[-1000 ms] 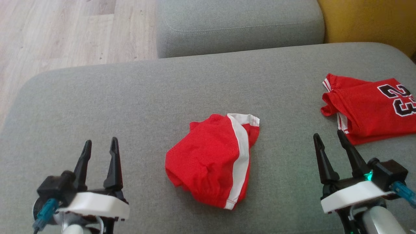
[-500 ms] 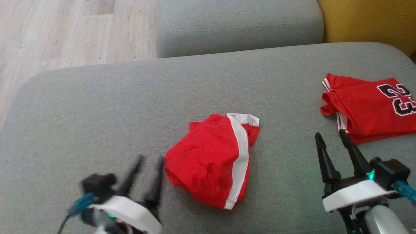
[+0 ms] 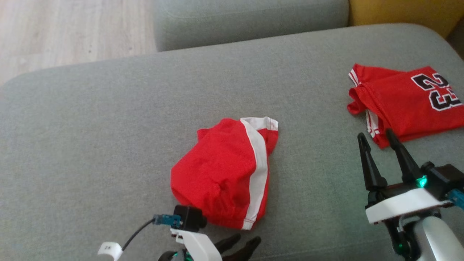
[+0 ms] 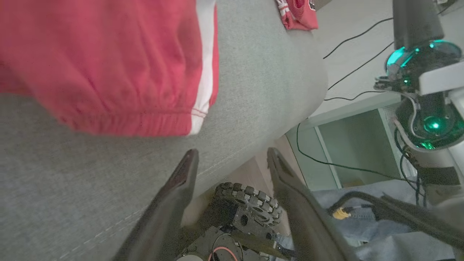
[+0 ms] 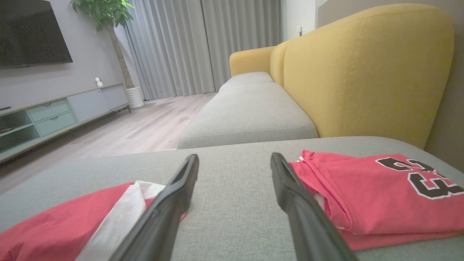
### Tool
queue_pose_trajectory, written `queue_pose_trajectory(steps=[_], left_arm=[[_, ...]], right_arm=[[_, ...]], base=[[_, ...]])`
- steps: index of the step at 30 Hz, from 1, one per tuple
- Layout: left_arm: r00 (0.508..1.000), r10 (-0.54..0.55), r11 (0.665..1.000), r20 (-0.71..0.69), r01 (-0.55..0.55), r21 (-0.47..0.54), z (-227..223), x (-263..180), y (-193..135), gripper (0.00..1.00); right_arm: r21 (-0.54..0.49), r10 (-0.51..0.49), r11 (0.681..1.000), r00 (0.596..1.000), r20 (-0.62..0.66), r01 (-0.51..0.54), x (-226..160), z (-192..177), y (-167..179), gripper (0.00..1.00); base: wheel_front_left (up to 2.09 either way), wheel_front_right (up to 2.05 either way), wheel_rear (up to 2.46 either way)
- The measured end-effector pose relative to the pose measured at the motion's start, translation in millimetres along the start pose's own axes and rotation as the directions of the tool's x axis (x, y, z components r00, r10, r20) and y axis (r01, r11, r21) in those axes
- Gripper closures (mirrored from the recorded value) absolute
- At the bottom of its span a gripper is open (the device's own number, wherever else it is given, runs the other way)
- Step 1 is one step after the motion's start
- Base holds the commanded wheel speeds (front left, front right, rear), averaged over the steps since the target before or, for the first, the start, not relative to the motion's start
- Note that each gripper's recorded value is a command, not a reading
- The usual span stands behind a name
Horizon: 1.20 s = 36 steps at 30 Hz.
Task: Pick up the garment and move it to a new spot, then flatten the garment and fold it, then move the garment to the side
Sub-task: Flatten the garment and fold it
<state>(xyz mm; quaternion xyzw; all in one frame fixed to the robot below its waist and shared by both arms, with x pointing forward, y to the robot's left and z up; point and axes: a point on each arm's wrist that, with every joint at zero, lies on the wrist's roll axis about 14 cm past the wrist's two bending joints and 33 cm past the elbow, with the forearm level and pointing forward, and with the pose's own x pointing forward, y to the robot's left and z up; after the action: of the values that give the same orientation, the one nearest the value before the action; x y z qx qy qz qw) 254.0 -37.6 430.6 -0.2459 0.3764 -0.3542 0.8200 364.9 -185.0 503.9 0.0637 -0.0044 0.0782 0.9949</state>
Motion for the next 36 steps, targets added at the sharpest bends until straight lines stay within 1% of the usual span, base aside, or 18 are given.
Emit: queue_pose_trajectory(steps=[2, 6, 10, 13, 18, 20, 21, 22, 23, 24, 28, 31, 33, 36], left_arm=[[1.0, 0.018, 1.0, -0.01, -0.019, -0.024, -0.9, 5.1, 5.5, 0.0], [0.999, 0.048, 0.998, -0.006, -0.048, -0.026, 7.2, 16.3, 18.4, 0.0], [0.999, 0.042, 0.999, -0.017, -0.043, -0.028, 9.4, 25.0, 21.1, 0.0], [0.999, 0.04, 0.998, -0.017, -0.041, -0.056, 7.4, 28.0, 21.9, 0.0], [0.996, 0.08, 0.989, -0.026, -0.082, -0.122, 1.2, 27.2, 37.1, 0.0], [0.997, 0.076, 0.988, -0.016, -0.077, -0.136, 2.5, 27.5, 38.4, 0.0], [0.998, 0.069, 0.988, -0.006, -0.069, -0.136, 5.8, 28.0, 37.1, 0.21], [0.998, 0.066, 0.989, 0.003, -0.065, -0.131, 8.9, 28.7, 35.8, 0.6], [0.998, 0.061, 0.991, 0.011, -0.059, -0.124, 12.0, 29.6, 34.0, 0.95], [0.998, 0.051, 0.992, 0.02, -0.049, -0.116, 14.8, 30.2, 31.3, 1.0], [0.997, 0.028, 0.995, 0.069, -0.021, -0.094, 29.1, 23.9, 23.6, 1.0], [0.996, 0.006, 0.999, 0.084, -0.002, -0.048, 41.9, 9.3, 20.7, 1.0], [0.996, 0.004, 1.0, 0.094, -0.004, -0.007, 55.0, -5.4, 24.2, 1.0], [0.993, 0.042, 0.996, 0.11, -0.049, 0.068, 85.9, -32.5, 39.5, 1.0]], right_arm=[[-0.001, -0.01, 1.0, 1.0, -0.002, 0.01, 0.0, -0.6, -3.5, 0.0], [-0.006, -0.033, 0.999, 0.999, -0.005, 0.033, 0.0, -0.6, -12.0, 0.0], [-0.006, -0.046, 0.999, 0.999, -0.019, 0.046, -1.5, -5.2, -16.0, 0.0], [-0.005, -0.045, 0.999, 0.999, -0.023, 0.045, -1.3, -6.5, -15.8, 0.0], [0.0, -0.033, 0.999, 0.999, -0.024, 0.033, 1.8, -7.5, -11.5, 0.0], [0.0, -0.027, 1.0, 0.999, -0.027, 0.027, 3.1, -8.5, -9.6, 0.0], [0.001, -0.024, 1.0, 0.999, -0.027, 0.024, 3.9, -8.3, -8.7, 0.0], [0.001, -0.021, 1.0, 0.999, -0.025, 0.021, 4.6, -7.8, -7.8, 0.0], [0.001, -0.019, 1.0, 1.0, -0.023, 0.019, 5.2, -7.2, -7.1, 0.0], [0.001, -0.016, 1.0, 1.0, -0.021, 0.016, 6.0, -6.5, -6.3, 0.0], [0.001, -0.005, 1.0, 1.0, -0.011, 0.005, 9.8, -3.7, -3.3, 0.0], [0.001, 0.013, 1.0, 1.0, -0.001, -0.013, 13.9, -1.1, 2.2, 0.0], [0.001, 0.03, 1.0, 1.0, 0.003, -0.03, 17.3, 0.2, 7.6, 0.0], [0.003, 0.06, 0.998, 0.998, 0.01, -0.06, 22.5, 1.8, 17.7, 0.0]], base=[[0.0, 0.0, 0.0], [0.0, 0.0, 0.0], [0.0, 0.0, 0.0], [0.0, 0.0, 0.0], [0.0, 0.0, 0.0], [0.0, 0.0, 0.0], [0.0, 0.0, 0.0], [0.0, 0.0, 0.0], [0.0, 0.0, 0.0], [0.0, 0.0, 0.0], [0.0, 0.0, 0.0], [0.0, 0.0, 0.0], [0.0, 0.0, 0.0], [0.0, 0.0, 0.0]])
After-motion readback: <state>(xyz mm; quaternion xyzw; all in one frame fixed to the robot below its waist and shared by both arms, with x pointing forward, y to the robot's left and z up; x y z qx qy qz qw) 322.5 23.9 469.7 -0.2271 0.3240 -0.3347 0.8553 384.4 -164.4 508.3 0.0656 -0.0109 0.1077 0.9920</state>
